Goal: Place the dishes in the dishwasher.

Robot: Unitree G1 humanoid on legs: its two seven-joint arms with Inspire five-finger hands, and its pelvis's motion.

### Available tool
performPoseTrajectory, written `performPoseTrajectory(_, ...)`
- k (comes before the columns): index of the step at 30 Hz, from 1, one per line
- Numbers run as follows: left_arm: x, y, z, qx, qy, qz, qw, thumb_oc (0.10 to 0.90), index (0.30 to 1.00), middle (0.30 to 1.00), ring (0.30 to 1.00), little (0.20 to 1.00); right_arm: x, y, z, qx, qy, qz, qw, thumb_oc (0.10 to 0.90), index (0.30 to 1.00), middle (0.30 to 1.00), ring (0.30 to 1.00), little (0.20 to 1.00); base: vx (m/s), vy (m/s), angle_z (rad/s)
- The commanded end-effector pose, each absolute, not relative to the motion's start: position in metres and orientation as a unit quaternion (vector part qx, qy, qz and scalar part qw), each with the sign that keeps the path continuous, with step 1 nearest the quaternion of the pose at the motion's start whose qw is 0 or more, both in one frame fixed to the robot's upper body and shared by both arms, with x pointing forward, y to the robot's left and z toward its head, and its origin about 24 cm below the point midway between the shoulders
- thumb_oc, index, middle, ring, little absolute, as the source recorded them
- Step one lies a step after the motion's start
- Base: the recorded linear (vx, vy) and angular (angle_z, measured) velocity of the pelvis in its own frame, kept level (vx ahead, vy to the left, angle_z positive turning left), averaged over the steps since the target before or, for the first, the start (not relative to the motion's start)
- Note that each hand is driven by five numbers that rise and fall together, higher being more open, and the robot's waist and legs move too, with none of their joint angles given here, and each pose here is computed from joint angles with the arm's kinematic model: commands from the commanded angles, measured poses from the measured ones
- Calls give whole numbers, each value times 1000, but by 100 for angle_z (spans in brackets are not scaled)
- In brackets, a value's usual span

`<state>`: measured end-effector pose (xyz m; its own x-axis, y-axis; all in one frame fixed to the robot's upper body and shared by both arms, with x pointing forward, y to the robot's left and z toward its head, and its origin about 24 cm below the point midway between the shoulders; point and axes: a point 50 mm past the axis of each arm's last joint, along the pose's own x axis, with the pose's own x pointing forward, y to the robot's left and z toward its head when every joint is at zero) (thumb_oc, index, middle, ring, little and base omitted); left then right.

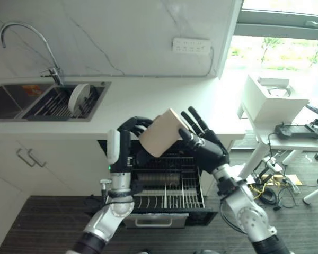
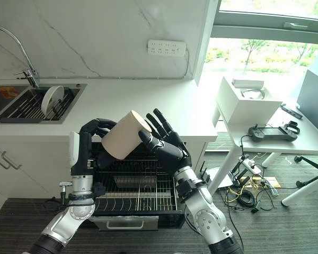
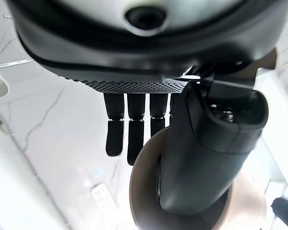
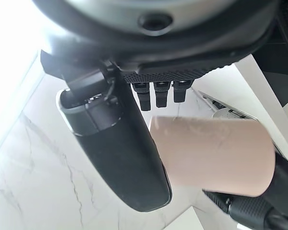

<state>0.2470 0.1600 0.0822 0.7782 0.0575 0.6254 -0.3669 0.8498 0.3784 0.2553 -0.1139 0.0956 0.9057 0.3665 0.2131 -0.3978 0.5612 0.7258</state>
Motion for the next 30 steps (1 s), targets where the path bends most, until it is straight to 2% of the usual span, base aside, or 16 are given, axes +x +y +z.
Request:
performPoseTrajectory(1,258,148,132,192,-444,131,866,400,300,300,300,300,265,-115,134,453,-124,224,854,800,900,900,900,900,0,0,0)
performPoseTrajectory(16,261,150,125,201,-417,144,874,400,300,300,300,300,265,-115,137,453,-127,219,855,800,900,900,900,900,0,0,0)
performPoseTrajectory(30,261,141,119,208,-406,106,884,400,300,300,300,300,252,-84,140,466,-90,327,817,800,900,900,900,900,0,0,0)
